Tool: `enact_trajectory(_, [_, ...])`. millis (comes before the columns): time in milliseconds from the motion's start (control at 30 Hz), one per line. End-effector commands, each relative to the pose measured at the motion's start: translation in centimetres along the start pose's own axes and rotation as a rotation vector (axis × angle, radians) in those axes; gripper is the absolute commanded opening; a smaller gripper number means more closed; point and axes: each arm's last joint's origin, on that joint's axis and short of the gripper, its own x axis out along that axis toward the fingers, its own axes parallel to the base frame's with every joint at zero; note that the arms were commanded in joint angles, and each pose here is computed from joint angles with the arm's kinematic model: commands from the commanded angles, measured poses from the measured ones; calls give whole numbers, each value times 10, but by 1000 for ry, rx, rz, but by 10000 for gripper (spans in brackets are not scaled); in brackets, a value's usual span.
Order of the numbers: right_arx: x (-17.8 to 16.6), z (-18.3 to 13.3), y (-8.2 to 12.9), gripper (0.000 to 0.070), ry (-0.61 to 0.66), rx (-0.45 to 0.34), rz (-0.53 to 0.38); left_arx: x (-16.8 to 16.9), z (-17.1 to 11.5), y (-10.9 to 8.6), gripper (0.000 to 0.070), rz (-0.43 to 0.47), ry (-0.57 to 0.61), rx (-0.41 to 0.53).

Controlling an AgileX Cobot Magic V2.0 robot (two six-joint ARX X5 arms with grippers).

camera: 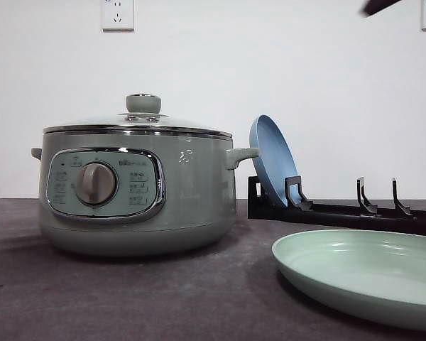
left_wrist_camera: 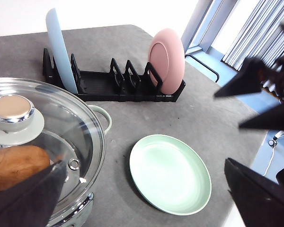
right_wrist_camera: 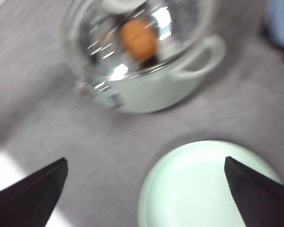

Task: Transfer potato from steamer to green plate

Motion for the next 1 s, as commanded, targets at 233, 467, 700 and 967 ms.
enact_trajectory(233, [-47, -17, -26, 700, -166, 6, -112, -1, 5, -3, 700, -15, -16, 12])
enact_trajectory(467, [-52, -49, -26, 577, -194, 49, -112, -1, 6, -3, 700, -15, -16, 12])
enact_trajectory(700, [-62, -63, -21, 577, -248, 85, -89, -1, 6, -3, 700, -15, -19, 20])
enact_trajectory(967, [-63, -63, -18, 577, -250, 116, 2, 1, 26, 0, 700, 92, 84, 46])
